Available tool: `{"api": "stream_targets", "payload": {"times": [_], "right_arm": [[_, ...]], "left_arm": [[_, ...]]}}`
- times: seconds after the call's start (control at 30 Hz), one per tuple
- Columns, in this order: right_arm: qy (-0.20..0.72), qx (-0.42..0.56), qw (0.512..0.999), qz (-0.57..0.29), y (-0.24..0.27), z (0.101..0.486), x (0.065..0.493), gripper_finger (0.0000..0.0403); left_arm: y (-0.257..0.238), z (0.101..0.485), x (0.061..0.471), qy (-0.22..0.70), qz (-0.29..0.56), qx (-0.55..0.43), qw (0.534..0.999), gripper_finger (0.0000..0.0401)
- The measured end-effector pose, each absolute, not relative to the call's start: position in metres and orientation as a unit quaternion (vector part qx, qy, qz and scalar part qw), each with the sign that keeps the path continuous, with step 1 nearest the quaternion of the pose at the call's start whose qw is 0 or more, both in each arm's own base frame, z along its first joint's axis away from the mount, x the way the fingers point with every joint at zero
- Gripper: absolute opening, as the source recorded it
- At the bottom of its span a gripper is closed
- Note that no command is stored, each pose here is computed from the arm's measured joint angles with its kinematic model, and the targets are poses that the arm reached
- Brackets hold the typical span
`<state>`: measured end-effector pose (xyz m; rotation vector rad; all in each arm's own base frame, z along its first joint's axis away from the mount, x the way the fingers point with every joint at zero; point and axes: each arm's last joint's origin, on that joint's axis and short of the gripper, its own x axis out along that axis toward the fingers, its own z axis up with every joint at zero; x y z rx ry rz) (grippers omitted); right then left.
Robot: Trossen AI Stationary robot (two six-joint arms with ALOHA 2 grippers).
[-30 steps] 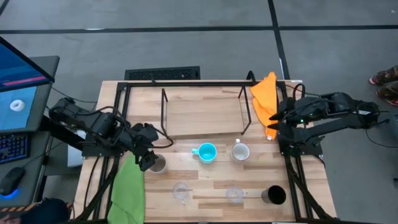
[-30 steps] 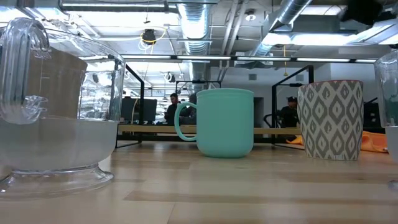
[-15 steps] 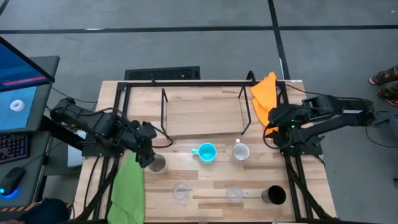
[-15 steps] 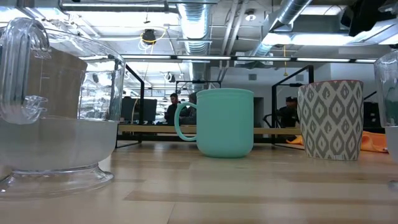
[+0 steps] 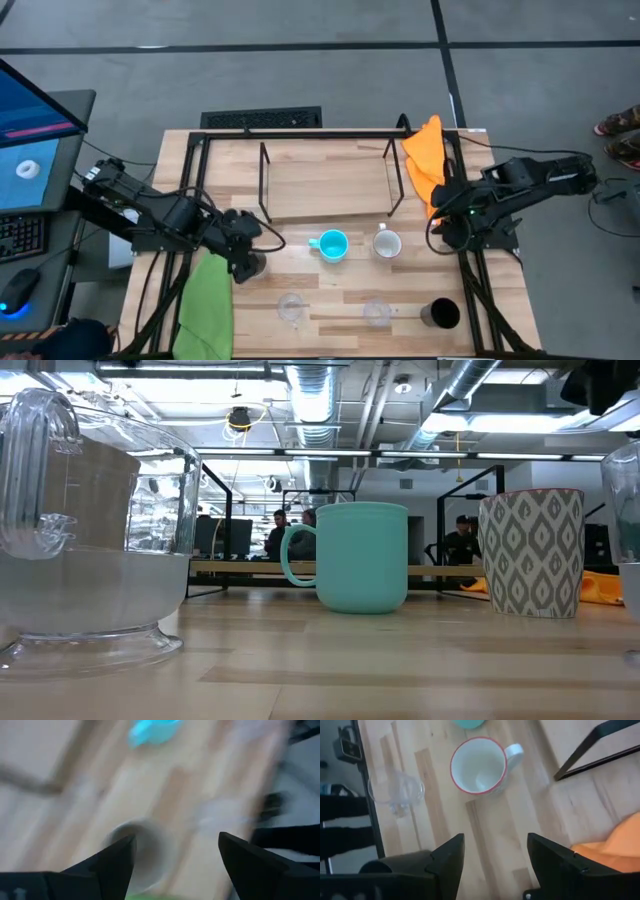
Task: Stack small to large cups/mugs on shelf
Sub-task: Put the gray cup on the shelf
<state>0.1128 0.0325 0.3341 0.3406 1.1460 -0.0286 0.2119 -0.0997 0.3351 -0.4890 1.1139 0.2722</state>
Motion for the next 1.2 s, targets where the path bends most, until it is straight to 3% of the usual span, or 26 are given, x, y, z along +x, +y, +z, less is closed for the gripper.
{"api": "stream_targets", "payload": {"times": [0.1, 0.77, 0.97, 1.2], "right_arm": [[0.551, 0.158, 0.82, -0.012, 0.037, 0.332, 0.117, 0.024], [0.544, 0.168, 0.822, -0.002, 0.046, 0.331, 0.125, 0.024], [0.544, 0.168, 0.822, -0.003, 0.046, 0.331, 0.125, 0.024], [0.535, 0.164, 0.828, 0.001, 0.046, 0.332, 0.127, 0.024]], "left_arm": [[-0.096, 0.328, 0.201, 0.557, 0.164, -0.202, 0.788, 0.0274], [-0.083, 0.253, 0.206, 0.601, 0.138, -0.161, 0.771, 0.0262], [-0.076, 0.241, 0.205, 0.622, 0.128, -0.172, 0.753, 0.0191], [-0.069, 0.241, 0.207, 0.623, 0.131, -0.177, 0.751, 0.0048]]}}
